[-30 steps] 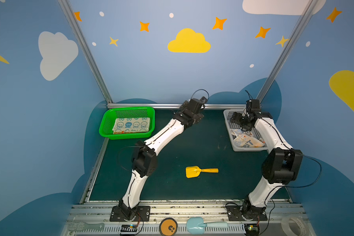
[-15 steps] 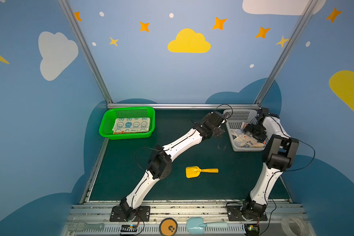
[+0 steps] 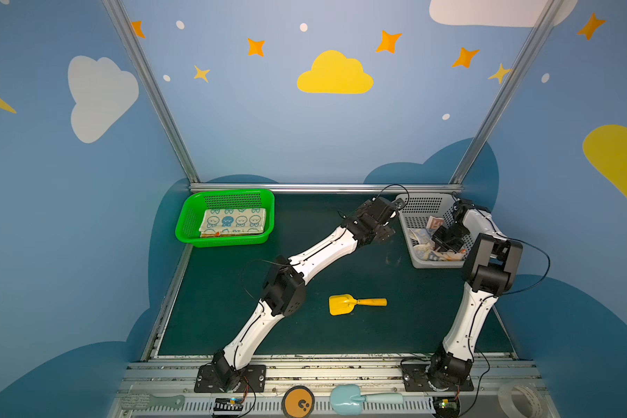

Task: Fold and stack the towels
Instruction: 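Grasp a rabbit-print towel in the white basket with the right gripper and lift it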

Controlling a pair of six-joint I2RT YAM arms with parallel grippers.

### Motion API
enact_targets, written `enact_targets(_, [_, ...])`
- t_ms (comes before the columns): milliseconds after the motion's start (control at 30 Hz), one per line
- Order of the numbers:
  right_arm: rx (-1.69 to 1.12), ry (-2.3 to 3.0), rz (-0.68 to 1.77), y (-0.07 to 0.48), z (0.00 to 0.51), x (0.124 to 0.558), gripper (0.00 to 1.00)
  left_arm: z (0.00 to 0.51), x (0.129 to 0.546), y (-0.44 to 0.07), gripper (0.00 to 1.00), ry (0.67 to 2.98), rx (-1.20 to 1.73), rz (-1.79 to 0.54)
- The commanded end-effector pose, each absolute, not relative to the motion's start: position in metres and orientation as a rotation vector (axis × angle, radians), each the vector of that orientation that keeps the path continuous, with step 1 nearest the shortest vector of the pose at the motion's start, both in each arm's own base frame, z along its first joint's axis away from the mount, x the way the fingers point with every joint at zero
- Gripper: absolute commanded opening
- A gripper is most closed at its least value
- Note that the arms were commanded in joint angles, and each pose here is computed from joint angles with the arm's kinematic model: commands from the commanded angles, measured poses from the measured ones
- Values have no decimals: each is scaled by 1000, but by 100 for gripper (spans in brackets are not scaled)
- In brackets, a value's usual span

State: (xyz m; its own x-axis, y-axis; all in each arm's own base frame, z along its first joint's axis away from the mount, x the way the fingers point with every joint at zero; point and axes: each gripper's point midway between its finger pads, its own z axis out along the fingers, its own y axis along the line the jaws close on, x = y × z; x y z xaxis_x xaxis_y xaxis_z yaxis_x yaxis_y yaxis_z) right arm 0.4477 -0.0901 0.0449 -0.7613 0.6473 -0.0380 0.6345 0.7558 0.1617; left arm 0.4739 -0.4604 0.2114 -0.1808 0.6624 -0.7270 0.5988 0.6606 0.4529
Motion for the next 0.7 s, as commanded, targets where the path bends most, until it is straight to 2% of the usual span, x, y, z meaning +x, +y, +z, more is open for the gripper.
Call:
enact_targets(0, [1004,2827,268,-83,64,455,0,209,476,-460,99,1867,990,93])
enact_targets(467, [867,2624,407,-61,168,464,0,224,474,-447,99,1862,945,122])
enact_targets(667, [716,2613,437,-25,208,470,0,246,485,-423,99,1875,864,131])
